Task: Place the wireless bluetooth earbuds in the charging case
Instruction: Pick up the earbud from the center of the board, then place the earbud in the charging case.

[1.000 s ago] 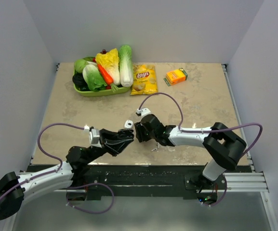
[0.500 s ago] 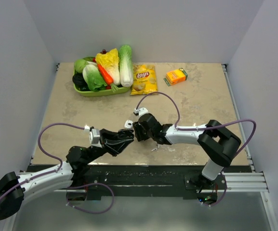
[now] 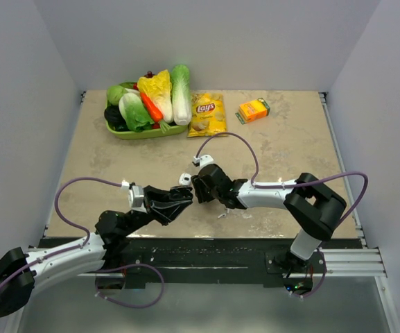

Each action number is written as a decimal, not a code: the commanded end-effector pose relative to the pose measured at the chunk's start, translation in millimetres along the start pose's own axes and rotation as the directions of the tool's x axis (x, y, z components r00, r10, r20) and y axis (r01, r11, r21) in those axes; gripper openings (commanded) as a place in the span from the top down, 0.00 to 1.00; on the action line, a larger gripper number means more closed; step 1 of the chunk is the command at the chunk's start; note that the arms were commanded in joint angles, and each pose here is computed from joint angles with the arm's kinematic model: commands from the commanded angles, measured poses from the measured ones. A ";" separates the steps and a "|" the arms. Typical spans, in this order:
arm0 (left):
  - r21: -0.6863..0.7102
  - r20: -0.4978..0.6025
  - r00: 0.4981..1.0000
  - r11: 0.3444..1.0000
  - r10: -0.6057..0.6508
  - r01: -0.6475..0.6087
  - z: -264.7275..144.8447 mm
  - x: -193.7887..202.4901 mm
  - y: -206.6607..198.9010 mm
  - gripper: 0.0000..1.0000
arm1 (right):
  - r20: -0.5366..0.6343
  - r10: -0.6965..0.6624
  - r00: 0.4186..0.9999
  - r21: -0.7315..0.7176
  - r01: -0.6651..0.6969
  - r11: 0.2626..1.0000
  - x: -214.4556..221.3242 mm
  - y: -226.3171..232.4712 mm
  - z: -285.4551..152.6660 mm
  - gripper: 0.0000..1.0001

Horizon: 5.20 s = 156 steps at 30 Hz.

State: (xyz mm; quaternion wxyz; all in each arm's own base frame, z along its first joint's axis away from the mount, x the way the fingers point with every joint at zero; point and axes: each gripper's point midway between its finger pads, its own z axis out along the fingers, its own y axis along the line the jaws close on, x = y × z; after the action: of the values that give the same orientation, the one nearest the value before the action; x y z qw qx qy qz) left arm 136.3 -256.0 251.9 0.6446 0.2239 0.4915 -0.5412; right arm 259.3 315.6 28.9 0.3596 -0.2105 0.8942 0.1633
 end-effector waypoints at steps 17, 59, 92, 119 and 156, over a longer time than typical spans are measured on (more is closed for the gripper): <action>-0.020 -0.034 0.999 1.000 -0.001 0.000 -20.2 24.7 6.4 1.00 | 0.080 0.011 0.997 0.119 -0.020 0.993 -28.7 -25.9 -7.1 0.54; -0.024 -0.037 0.999 1.000 0.017 -0.018 -15.3 19.5 6.8 1.00 | 0.207 -0.031 0.978 0.145 0.000 0.989 -79.9 -43.2 -118.3 1.00; 0.513 -0.204 0.979 0.852 0.007 0.101 44.8 -11.3 -58.9 1.00 | 0.471 -0.203 0.858 -0.480 0.443 0.757 -96.2 64.9 -338.0 1.00; 0.480 -0.255 0.967 0.870 0.014 0.114 49.2 -3.2 -51.6 1.00 | 0.440 -0.248 0.863 -0.496 0.464 0.734 -101.7 89.7 -309.1 1.00; 0.500 -0.189 0.982 0.861 0.001 0.096 43.9 -13.8 -61.7 1.00 | 0.394 -0.268 0.879 -0.432 0.434 0.791 -92.6 79.9 -276.8 0.98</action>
State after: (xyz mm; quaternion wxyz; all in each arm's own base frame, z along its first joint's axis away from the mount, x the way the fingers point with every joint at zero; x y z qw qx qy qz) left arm 106.0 -310.4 274.2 0.4703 0.4203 0.4403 -0.6390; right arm 112.0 287.1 298.4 0.4379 -0.4436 0.6885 0.3707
